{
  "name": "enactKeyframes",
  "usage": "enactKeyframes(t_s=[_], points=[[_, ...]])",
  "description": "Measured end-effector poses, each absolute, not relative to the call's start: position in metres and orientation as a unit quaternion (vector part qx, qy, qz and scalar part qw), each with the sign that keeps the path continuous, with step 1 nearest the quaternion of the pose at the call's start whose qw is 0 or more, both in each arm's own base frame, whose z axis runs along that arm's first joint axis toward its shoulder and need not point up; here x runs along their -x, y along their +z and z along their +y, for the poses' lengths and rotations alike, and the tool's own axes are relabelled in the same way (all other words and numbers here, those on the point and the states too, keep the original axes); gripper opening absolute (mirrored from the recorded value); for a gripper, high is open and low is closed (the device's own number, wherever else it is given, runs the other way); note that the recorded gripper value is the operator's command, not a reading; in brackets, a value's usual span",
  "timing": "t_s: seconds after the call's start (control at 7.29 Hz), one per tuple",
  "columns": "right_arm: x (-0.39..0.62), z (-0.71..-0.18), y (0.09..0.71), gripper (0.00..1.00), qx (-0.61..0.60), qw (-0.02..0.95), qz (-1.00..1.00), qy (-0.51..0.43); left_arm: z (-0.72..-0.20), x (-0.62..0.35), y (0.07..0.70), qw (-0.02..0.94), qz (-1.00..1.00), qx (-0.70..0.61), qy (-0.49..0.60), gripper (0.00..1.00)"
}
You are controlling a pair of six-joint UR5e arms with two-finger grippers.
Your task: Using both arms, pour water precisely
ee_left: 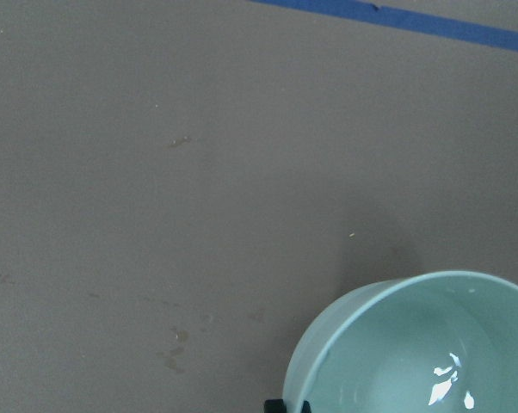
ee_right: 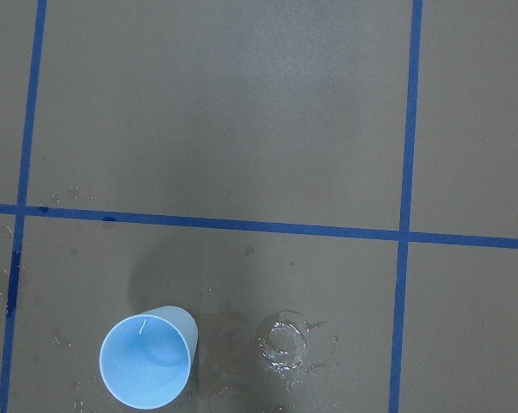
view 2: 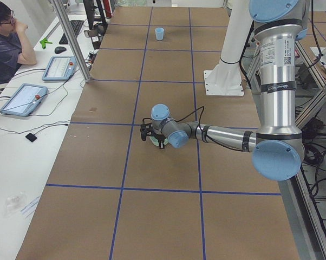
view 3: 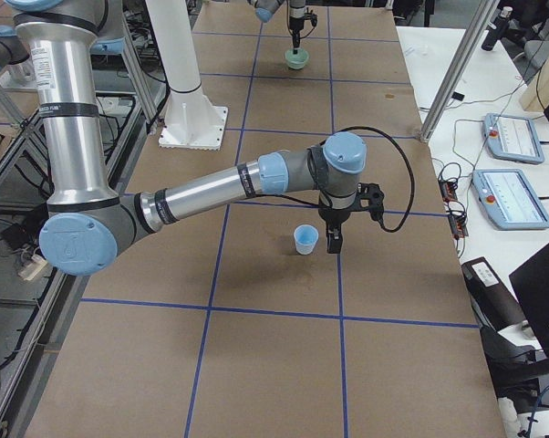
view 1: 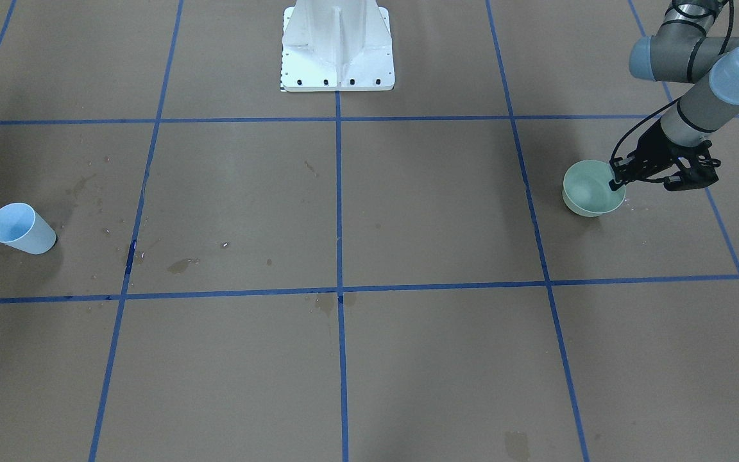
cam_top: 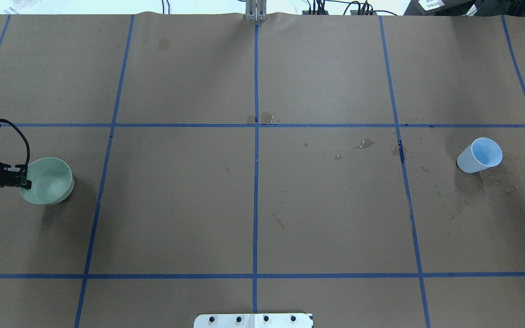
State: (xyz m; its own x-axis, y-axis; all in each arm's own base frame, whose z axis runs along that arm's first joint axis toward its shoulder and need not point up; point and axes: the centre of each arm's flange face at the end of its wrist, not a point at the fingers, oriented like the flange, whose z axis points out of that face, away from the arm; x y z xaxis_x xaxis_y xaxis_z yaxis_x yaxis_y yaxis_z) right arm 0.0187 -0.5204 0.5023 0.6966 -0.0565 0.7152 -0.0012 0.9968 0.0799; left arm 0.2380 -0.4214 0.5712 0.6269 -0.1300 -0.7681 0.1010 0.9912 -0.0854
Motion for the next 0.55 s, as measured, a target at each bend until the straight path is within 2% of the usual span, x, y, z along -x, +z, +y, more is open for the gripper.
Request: enactKeyframes(t_s=[0.14, 0.27, 0.41, 0.55], points=[[-0.0186, -0.5206, 0.5026, 0.99, -0.037, 0.92, -0.389, -0.015, -0.4204, -0.2396, 0.5731, 0.903, 0.425, 0.018, -0.062, 0.0], [-0.0186, -0.5207, 0.5025, 0.99, -0.037, 0.92, -0.39, -0.015, -0.4201, -0.2403, 0.5748, 0.903, 0.424, 0.019, -0.061, 0.18], [-0.0185, -0.5207, 0.5022, 0.99, -0.037, 0.92, -0.39, -0.015, -0.42, -0.2405, 0.5761, 0.904, 0.423, 0.019, -0.061, 0.64], [-0.0185, -0.5207, 0.5022, 0.99, -0.037, 0.92, -0.39, -0.015, -0.42, -0.2407, 0.5766, 0.904, 0.423, 0.019, -0.06, 1.0]])
